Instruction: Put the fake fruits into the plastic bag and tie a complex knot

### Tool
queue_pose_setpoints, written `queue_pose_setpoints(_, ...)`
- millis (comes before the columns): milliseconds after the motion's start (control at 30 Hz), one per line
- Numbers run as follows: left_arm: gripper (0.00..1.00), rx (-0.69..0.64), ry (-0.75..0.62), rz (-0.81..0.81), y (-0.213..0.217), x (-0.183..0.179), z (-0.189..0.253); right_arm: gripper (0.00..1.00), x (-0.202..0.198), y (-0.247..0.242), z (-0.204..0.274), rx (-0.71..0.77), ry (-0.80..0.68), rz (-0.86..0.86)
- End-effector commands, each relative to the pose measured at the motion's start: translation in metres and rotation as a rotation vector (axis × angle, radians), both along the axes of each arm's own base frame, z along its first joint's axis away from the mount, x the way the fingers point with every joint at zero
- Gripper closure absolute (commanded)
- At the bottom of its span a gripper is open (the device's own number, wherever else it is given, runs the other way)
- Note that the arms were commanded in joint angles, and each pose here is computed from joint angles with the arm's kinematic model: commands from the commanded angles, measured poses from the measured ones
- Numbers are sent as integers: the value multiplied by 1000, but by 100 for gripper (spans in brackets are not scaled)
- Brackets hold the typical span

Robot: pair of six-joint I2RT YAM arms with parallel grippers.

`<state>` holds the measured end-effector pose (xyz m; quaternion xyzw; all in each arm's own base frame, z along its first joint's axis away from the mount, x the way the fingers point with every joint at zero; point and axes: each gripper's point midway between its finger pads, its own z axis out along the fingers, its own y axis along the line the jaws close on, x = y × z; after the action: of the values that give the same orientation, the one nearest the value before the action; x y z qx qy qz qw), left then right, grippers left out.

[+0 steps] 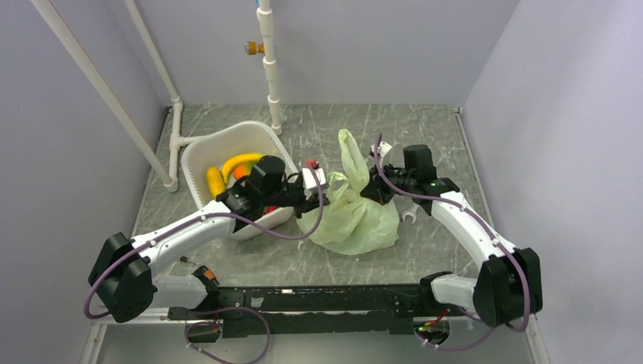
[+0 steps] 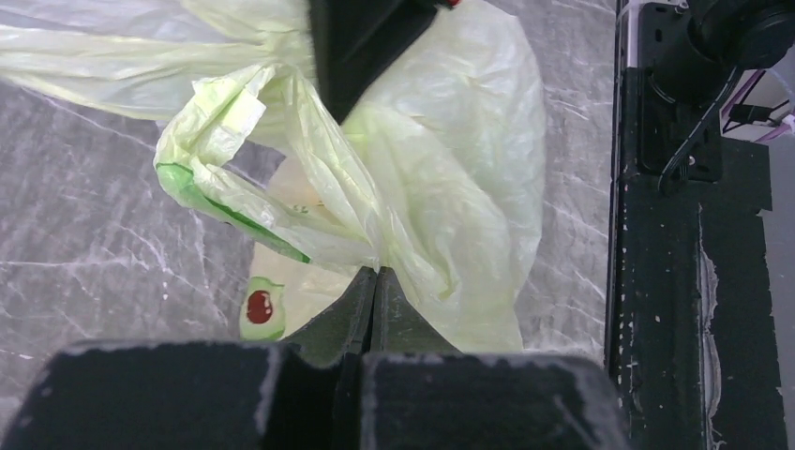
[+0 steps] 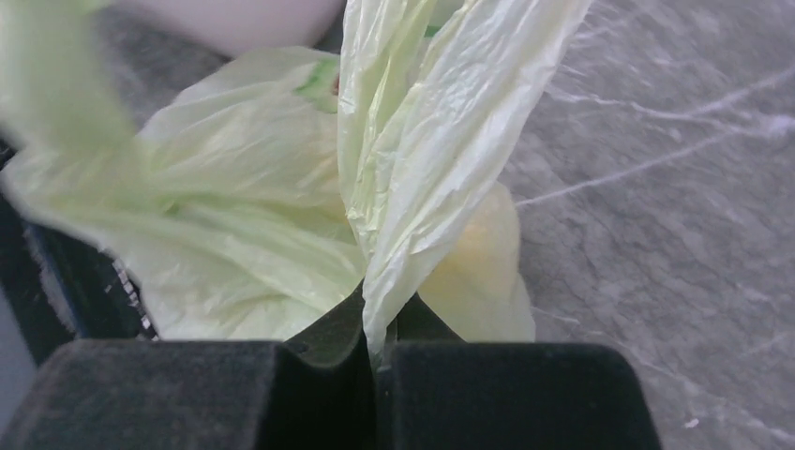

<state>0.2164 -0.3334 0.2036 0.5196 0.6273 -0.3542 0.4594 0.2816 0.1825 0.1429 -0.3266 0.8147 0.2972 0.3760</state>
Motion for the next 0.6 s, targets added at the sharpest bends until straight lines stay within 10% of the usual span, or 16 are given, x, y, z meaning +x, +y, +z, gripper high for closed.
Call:
queue_pose_setpoints(0,100,-105,-129,-163,-5,-7,43,100,-38,18,35,101,-64,248)
queue_pose_setpoints(267,100,-90,-277,-218,-25,13,59,96,-59,32,41,137,13,344)
queue_pose_setpoints(567,100,-10,-293,-319,-33,11,32,55,-72,37,62,199,-20,399)
